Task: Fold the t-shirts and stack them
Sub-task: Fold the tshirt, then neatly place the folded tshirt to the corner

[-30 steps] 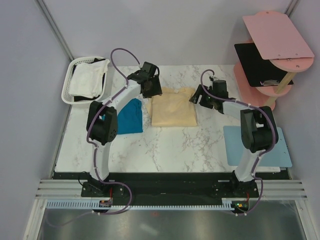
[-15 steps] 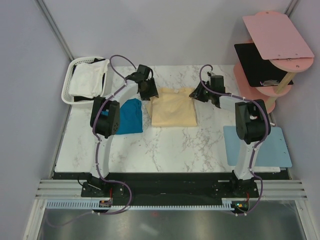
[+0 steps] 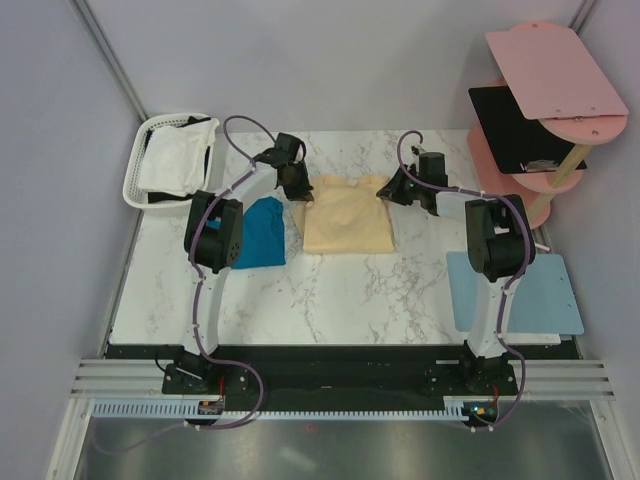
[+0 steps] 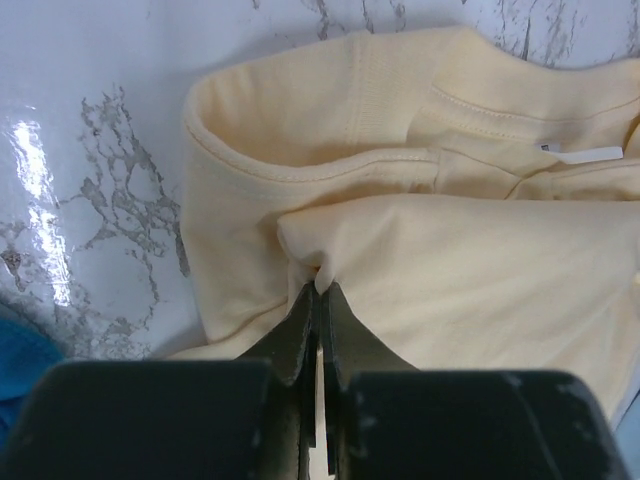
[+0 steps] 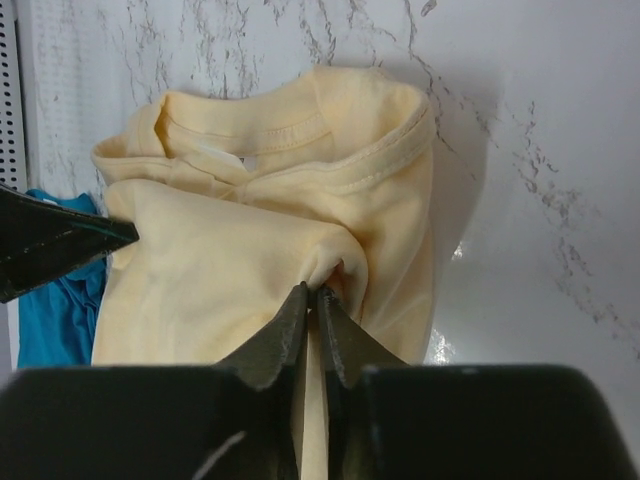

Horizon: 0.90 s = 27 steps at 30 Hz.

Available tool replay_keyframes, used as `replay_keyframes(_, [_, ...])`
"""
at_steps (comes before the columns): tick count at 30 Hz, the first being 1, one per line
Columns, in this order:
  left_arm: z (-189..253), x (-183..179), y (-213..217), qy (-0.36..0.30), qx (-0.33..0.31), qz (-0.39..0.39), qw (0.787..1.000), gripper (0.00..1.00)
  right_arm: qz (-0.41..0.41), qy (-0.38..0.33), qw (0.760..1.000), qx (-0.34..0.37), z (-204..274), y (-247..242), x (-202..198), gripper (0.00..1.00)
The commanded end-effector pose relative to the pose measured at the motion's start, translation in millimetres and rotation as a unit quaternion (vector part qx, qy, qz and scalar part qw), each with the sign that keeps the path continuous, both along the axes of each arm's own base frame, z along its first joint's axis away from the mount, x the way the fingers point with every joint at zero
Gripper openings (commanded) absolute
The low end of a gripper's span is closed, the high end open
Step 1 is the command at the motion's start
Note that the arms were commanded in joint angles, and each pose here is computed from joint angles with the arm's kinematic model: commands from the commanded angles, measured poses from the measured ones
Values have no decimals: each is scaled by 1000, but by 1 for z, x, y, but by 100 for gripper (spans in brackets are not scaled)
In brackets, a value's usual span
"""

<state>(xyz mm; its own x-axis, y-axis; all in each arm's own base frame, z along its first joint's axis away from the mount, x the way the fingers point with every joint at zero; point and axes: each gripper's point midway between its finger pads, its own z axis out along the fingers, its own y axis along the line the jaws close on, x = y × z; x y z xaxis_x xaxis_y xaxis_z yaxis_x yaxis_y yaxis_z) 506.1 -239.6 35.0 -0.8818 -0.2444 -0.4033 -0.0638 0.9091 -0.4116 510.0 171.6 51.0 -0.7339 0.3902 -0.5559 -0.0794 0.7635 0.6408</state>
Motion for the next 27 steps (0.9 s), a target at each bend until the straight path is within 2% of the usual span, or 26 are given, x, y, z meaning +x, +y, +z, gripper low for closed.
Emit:
replay_keyframes(1, [15, 13, -10, -32, -20, -16, 999, 2, 16, -41, 999, 13, 21, 6, 15, 3])
replay_keyframes(3, [19, 14, -9, -38, -18, -15, 999, 2, 16, -44, 999, 12, 22, 6, 14, 0])
replay_keyframes(14, [82, 3, 3, -110, -24, -7, 994, 2, 6, -86, 996, 4, 62, -1, 6, 0])
replay_keyframes(21, [101, 4, 16, -135, -26, 8, 990, 2, -8, -123, 992, -2, 95, -5, 9, 0])
replay_keyframes(27, [100, 15, 26, -139, -33, 27, 989, 2, -18, -124, 992, -4, 92, -7, 26, 0])
